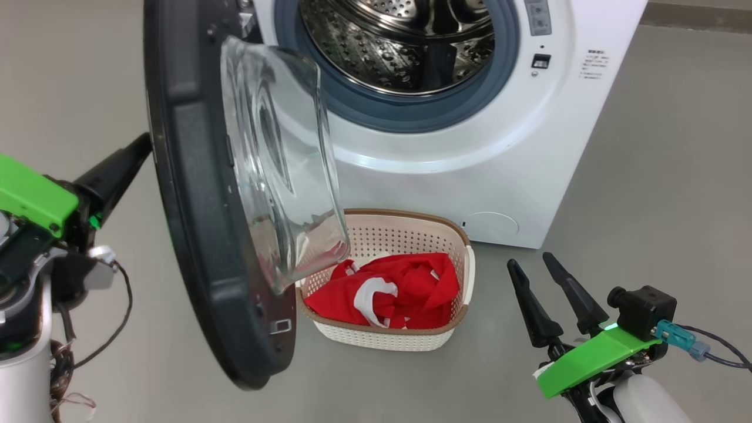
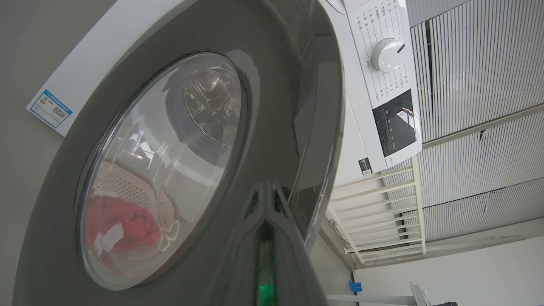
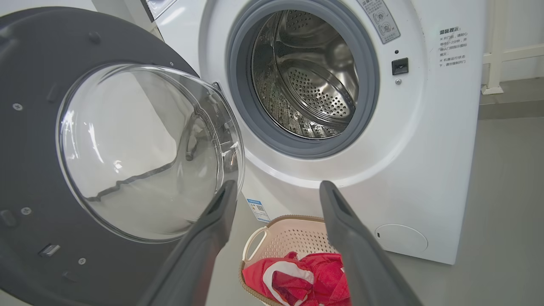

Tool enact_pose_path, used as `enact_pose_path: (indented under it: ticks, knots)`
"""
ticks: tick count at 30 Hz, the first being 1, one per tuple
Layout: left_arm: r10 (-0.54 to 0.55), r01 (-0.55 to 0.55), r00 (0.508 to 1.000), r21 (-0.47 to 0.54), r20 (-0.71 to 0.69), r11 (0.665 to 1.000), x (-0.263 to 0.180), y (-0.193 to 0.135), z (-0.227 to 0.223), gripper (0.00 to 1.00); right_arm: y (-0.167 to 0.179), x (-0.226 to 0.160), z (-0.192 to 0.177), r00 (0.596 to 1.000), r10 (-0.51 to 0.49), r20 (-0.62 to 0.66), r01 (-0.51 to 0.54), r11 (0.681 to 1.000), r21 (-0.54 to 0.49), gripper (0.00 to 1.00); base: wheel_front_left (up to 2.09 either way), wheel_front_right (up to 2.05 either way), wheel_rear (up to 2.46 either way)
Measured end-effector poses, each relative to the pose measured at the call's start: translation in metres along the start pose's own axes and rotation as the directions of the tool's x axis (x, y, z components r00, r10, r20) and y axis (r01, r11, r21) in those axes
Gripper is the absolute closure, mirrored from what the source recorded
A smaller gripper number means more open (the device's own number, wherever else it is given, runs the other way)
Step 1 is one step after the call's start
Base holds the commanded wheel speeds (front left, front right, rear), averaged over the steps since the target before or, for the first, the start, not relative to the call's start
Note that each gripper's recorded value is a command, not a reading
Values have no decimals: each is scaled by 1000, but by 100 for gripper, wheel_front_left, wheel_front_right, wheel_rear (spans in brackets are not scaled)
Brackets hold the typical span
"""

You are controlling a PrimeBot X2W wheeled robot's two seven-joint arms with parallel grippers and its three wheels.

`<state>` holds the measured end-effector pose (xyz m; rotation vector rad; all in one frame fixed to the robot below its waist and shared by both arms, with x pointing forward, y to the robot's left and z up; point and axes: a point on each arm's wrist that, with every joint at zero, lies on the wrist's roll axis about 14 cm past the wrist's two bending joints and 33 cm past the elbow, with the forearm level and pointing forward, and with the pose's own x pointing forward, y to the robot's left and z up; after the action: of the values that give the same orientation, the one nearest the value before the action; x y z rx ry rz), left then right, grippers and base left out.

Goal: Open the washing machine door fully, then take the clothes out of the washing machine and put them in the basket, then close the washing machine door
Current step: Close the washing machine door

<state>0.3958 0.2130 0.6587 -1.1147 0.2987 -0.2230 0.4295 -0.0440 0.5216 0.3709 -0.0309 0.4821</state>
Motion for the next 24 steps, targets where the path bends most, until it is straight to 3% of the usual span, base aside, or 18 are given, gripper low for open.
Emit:
enact_pose_path:
  ticks: [24]
  knots:
    - [-84,85,985,1,-153,996,52,-22,-52,100,-44,-29,13,991,-129,25,130,991,-24,0,0,0,0]
